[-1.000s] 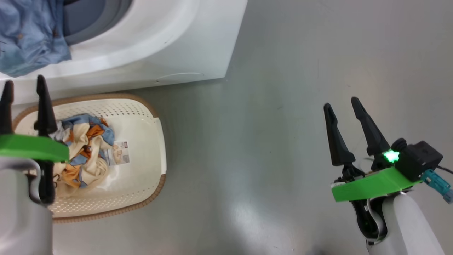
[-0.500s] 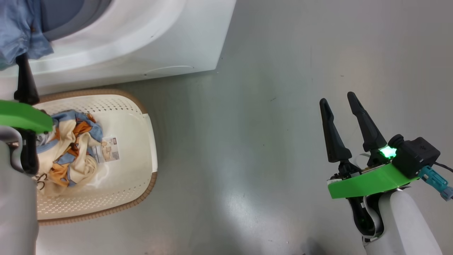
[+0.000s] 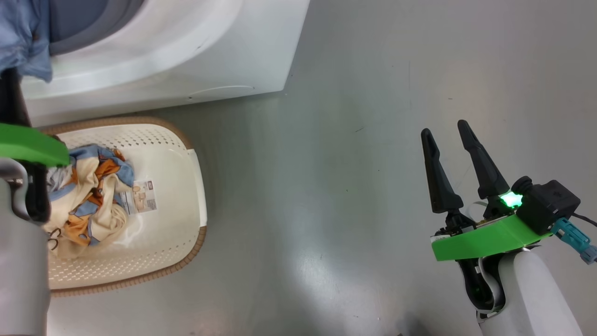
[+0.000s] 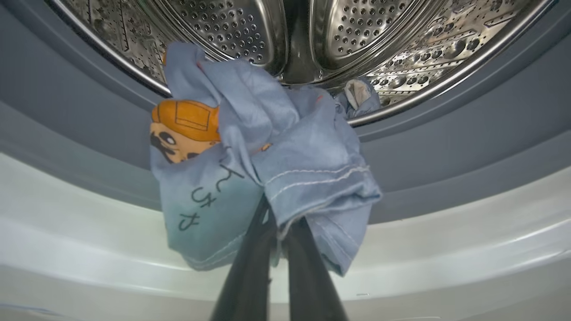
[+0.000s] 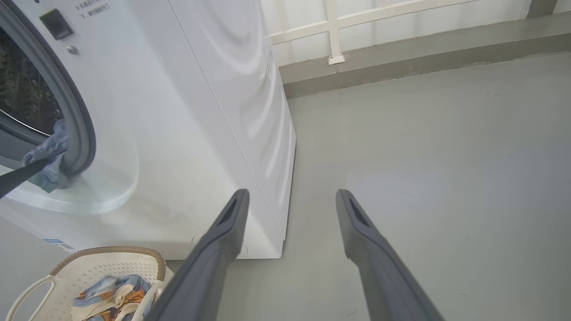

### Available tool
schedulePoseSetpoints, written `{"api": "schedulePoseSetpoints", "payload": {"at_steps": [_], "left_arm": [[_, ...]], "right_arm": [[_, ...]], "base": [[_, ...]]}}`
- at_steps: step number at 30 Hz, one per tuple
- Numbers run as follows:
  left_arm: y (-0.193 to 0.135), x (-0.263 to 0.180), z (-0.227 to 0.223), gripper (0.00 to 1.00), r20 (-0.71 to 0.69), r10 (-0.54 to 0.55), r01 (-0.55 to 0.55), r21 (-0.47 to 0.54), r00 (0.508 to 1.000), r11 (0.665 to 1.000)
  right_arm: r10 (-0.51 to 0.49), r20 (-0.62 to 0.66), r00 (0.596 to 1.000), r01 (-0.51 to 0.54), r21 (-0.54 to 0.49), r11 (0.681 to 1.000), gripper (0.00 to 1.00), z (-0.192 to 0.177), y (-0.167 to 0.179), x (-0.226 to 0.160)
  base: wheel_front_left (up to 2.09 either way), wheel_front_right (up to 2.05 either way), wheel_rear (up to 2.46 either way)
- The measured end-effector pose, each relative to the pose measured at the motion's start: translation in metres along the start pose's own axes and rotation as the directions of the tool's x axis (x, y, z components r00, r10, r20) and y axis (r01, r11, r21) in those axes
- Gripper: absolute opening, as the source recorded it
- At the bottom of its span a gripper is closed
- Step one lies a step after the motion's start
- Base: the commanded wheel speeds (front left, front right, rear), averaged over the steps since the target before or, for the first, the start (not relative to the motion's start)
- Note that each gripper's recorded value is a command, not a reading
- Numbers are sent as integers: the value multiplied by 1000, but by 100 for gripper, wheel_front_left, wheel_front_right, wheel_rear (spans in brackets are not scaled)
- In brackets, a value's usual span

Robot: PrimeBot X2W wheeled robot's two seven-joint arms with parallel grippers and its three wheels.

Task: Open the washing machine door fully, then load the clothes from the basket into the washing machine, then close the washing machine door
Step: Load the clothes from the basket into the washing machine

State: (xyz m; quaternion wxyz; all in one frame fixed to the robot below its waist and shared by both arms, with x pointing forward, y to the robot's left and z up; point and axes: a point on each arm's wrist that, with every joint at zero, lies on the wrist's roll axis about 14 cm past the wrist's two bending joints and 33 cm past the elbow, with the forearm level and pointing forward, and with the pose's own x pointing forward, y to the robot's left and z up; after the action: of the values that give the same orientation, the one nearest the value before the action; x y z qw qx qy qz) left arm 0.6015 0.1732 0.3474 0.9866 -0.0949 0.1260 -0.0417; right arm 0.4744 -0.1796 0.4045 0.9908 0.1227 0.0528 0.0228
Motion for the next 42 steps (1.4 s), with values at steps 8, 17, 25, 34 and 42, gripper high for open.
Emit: {"api": "schedulePoseSetpoints", "payload": {"at_steps": [8, 17, 25, 34, 42], "left_arm": [[-5, 5, 37, 0, 115, -12, 14, -17, 993, 1000], [-16, 36, 75, 0, 188, -46, 48, -7, 981, 999], [-28, 66, 84, 0, 161, -76, 72, 31, 984, 997], [-42, 93, 120, 0, 224, -119, 101, 91, 967, 991], [-51, 104, 98, 0, 182, -136, 120, 98, 974, 988]], "right_arm": [[5, 4, 1000, -5, 4, 1000, 100, 1, 3, 0], [4, 11, 1000, -4, -1, 1000, 100, 6, 2, -1], [-19, 11, 1000, 19, 18, 1000, 100, 9, -5, -8], [-45, 4, 999, 45, 20, 999, 100, 11, -13, -17], [-63, 9, 998, 63, 3, 998, 100, 14, -21, -17]], "base": [[0, 0, 0], [0, 0, 0], [0, 0, 0], [0, 0, 0], [0, 0, 0]]}}
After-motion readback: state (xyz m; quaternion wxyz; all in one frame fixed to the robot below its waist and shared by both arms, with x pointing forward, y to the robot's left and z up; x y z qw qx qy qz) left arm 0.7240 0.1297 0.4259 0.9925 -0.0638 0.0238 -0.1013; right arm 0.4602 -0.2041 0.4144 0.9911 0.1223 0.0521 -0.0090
